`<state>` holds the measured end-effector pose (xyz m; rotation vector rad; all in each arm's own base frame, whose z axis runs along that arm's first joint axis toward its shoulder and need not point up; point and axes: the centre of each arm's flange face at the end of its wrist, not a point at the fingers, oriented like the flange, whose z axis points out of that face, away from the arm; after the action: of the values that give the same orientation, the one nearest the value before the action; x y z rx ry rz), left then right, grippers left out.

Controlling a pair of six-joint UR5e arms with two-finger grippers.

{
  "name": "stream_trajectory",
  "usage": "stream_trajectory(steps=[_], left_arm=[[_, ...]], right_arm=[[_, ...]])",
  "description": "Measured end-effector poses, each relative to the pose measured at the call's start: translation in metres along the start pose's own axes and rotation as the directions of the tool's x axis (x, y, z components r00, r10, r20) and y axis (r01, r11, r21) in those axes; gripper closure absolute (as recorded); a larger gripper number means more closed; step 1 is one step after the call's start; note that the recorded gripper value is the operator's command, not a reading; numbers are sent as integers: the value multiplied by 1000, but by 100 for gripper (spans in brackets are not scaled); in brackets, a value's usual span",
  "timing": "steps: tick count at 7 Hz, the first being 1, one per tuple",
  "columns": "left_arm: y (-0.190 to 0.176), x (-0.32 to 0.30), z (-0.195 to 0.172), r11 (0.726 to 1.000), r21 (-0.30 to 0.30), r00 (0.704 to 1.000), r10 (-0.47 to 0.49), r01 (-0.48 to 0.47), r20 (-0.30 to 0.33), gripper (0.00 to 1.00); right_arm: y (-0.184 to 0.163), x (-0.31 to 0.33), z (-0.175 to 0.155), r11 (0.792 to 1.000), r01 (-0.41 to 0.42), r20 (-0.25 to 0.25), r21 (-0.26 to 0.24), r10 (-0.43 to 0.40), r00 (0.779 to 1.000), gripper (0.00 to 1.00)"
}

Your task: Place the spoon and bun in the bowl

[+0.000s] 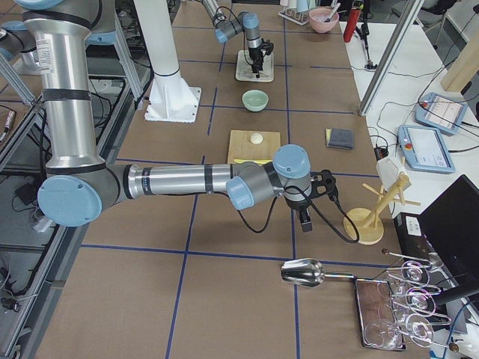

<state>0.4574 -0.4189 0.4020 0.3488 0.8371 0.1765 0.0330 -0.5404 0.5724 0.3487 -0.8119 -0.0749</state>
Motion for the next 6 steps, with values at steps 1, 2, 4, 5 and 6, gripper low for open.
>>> stream_trajectory(steps=[1, 2, 4, 5, 6], left_arm=[[0, 0, 0, 1000, 0, 1000, 2, -2, 0, 100], [0, -3, -1, 1000, 0, 1000, 2, -2, 3, 100], [-8, -6, -9, 1000, 19, 1000, -4, 3, 2, 100], [-16, -10, -15, 999, 33, 1000, -11, 11, 3, 100], [-25, -10, -23, 999, 50, 1000, -20, 20, -3, 100]], right_arm=[[0, 0, 0, 1000, 0, 0, 0, 0, 1000, 0], [0, 0, 0, 1000, 1, 1, 1, -1, 1000, 0], [0, -1, 0, 1000, 2, 1, 2, -2, 1000, 0], [0, -1, -1, 1000, 2, 0, 2, -2, 1000, 0], [0, -1, -1, 1000, 2, 0, 3, -2, 1000, 0]])
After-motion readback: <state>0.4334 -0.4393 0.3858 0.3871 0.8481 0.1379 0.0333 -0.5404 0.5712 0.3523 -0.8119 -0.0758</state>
